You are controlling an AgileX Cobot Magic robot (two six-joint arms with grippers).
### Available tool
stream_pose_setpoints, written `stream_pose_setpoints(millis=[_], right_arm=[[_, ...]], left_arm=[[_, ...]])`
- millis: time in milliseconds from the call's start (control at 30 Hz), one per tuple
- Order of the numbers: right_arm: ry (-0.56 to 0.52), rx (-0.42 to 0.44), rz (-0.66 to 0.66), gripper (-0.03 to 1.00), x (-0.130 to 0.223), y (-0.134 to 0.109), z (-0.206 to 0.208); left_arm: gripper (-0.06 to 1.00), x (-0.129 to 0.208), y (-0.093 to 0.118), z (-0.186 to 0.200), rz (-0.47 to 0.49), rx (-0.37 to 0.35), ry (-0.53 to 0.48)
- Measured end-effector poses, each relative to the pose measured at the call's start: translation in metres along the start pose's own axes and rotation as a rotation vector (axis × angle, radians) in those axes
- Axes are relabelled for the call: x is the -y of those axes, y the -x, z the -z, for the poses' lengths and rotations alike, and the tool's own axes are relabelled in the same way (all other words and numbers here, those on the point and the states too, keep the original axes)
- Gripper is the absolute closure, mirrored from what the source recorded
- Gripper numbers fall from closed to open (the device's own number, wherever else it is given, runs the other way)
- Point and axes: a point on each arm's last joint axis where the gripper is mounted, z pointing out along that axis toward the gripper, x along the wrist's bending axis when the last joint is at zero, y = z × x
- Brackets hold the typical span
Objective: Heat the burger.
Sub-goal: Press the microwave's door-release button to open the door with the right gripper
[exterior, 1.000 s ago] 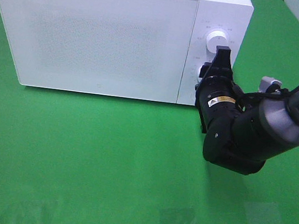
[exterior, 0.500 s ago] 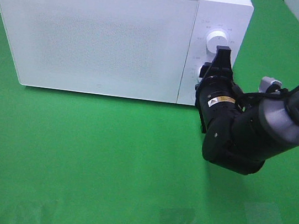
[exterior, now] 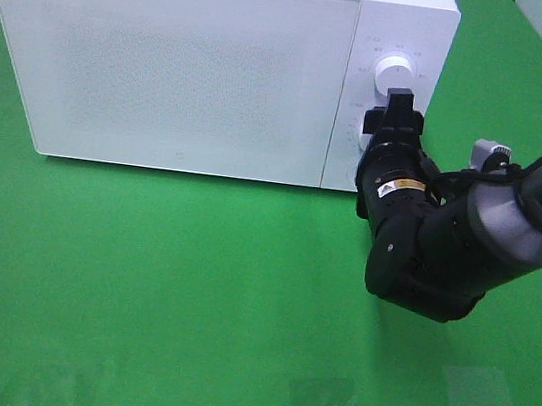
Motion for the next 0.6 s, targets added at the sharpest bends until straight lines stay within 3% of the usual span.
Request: stream_pose_setpoints(millis=[233,433,600], right_arm=[[-0.02,0.007,0.063,0.21,-0.001,0.004,0.003],[-0.195,-0.008,0.251,0.21,0.01,-0.001,0.011],[-0.251,-0.009,0.357,0.21,0.012,-0.01,0.014]], left_arm=[[-0.03,0.0,0.0,0.0,0.0,0.0,0.0],[-0.03,0.0,0.0,0.0,0.0,0.0,0.0],[-0.03,0.0,0.0,0.0,0.0,0.0,0.0]])
